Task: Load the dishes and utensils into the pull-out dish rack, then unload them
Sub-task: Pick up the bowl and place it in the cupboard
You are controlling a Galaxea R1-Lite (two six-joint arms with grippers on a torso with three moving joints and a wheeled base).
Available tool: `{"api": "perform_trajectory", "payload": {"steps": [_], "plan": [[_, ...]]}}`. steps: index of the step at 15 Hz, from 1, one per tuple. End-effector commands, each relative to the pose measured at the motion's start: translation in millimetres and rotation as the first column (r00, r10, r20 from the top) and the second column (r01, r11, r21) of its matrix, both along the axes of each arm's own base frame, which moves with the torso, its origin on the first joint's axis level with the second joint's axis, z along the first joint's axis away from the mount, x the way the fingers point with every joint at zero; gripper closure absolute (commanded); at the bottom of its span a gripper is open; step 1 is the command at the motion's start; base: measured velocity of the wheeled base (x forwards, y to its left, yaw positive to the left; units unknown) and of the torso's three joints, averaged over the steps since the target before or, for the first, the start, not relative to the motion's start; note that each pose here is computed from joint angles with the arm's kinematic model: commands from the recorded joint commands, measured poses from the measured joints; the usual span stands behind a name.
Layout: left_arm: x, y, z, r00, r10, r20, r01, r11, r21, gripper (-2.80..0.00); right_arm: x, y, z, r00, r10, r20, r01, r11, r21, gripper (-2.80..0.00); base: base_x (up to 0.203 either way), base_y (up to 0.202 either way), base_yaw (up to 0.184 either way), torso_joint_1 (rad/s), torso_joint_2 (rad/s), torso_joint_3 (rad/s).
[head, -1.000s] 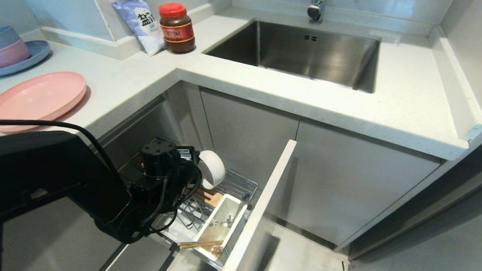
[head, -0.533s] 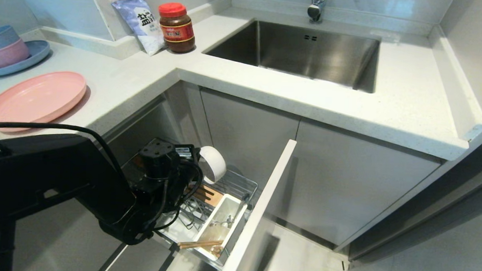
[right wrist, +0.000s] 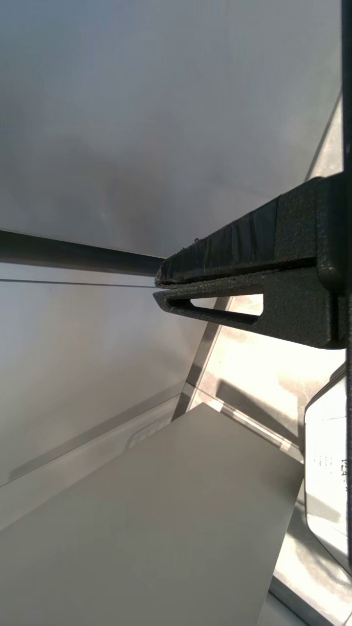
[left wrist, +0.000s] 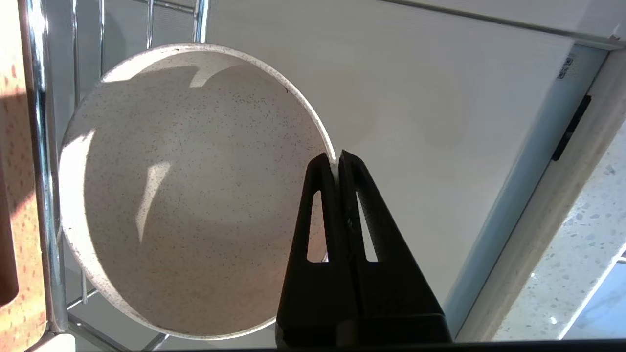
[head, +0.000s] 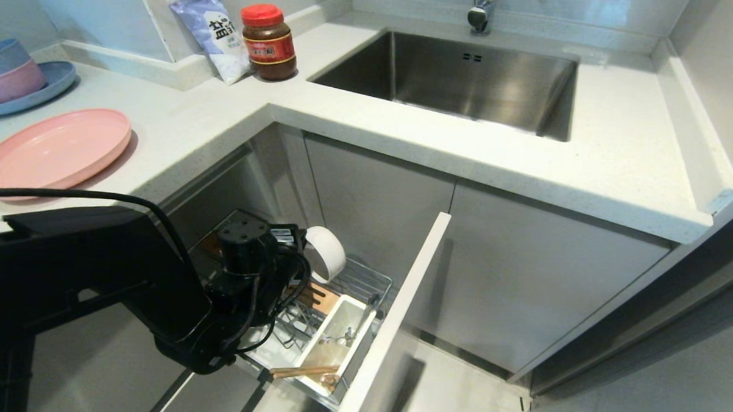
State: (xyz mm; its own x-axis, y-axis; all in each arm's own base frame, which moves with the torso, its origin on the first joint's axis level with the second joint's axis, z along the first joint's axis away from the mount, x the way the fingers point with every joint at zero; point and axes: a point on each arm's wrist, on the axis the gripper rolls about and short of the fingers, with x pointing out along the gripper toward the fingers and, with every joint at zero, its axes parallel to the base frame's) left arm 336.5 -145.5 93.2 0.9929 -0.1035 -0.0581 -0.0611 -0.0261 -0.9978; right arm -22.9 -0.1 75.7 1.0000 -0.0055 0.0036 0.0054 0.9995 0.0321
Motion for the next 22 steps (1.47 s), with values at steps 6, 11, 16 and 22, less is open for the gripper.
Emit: {"api": "perform_trajectory", "payload": {"steps": [6, 11, 16, 22], "plan": [[1, -2, -3, 1.000, 0.000, -0.002, 0.000, 1.000, -0.001, 0.00, 0, 0, 0, 1.000, 0.000, 0.002, 0.000, 1.000, 0.000, 0.00, 0.000, 0.000, 0.000, 0.000, 0.00, 0.000], [2, -3, -5, 1.000, 0.000, -0.007, 0.000, 1.000, 0.003, -0.01, 0, 0, 0, 1.000, -0.001, 0.001, 0.001, 1.000, 0.000, 0.00, 0.000, 0.000, 0.000, 0.000, 0.00, 0.000], [2, -3, -5, 1.000, 0.001, -0.006, -0.001, 1.000, 0.005, -2.80, 0, 0, 0, 1.000, 0.000, 0.001, 0.000, 1.000, 0.000, 0.00, 0.000, 0.000, 0.000, 0.000, 0.00, 0.000], [-8, -5, 4, 0.996, -0.009, -0.091, 0.013, 0.999, 0.045, -2.80, 0, 0, 0, 1.000, -0.001, 0.002, 0.001, 1.000, 0.000, 0.00, 0.000, 0.000, 0.000, 0.000, 0.00, 0.000]]}}
